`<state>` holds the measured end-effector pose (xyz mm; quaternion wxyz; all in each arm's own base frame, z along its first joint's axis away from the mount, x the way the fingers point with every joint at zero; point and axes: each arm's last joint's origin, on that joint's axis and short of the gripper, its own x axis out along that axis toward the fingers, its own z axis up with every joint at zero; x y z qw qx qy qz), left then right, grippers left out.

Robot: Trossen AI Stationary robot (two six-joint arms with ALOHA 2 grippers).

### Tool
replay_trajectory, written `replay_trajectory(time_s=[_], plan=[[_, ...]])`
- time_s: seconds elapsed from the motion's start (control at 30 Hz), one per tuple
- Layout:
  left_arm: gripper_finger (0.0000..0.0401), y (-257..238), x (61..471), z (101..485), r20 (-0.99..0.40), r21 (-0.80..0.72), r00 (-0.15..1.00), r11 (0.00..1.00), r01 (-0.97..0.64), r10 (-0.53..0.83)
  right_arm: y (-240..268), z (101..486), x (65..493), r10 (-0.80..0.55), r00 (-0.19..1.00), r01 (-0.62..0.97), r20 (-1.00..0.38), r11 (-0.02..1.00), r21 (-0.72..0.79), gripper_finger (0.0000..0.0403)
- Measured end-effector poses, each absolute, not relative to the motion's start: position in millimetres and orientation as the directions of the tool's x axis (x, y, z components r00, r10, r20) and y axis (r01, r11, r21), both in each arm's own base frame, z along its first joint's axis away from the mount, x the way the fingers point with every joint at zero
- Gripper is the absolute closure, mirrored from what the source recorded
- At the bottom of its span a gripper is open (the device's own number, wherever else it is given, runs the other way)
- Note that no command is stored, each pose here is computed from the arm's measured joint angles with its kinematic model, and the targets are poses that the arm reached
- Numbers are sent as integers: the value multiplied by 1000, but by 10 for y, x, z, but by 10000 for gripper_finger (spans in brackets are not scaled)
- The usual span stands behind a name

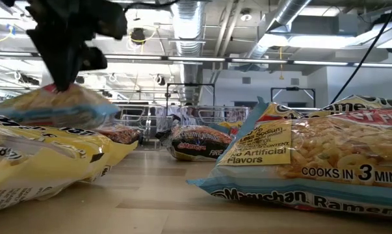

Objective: Sort Maruchan noodles
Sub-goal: Put the blue noodle pack into the left transparent bin

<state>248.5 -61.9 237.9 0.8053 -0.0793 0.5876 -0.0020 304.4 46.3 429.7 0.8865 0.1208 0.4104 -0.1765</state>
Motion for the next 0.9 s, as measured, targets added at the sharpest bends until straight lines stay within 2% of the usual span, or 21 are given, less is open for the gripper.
replay_trajectory(time_s=[0.2, 0.43, 0.63, 0.9], plan=[[401, -560, 2358, 2599, -909, -74, 416, 993, -94, -29, 452, 4301, 3044, -253, 600, 438, -759, 897, 48, 332], [401, -404, 2226, 2814, -841, 67, 523, 986, -154, 139, 425, 4305, 3046, -295, 597, 464, -746, 886, 21, 332], [401, -206, 2141, 2959, -773, 170, 574, 960, -221, 269, 304, 4306, 3060, -327, 584, 502, -743, 865, 14, 332], [401, 140, 2132, 3081, -679, 321, 587, 898, -302, 440, 15, 4307, 3075, -385, 551, 575, -741, 818, 2, 332]])
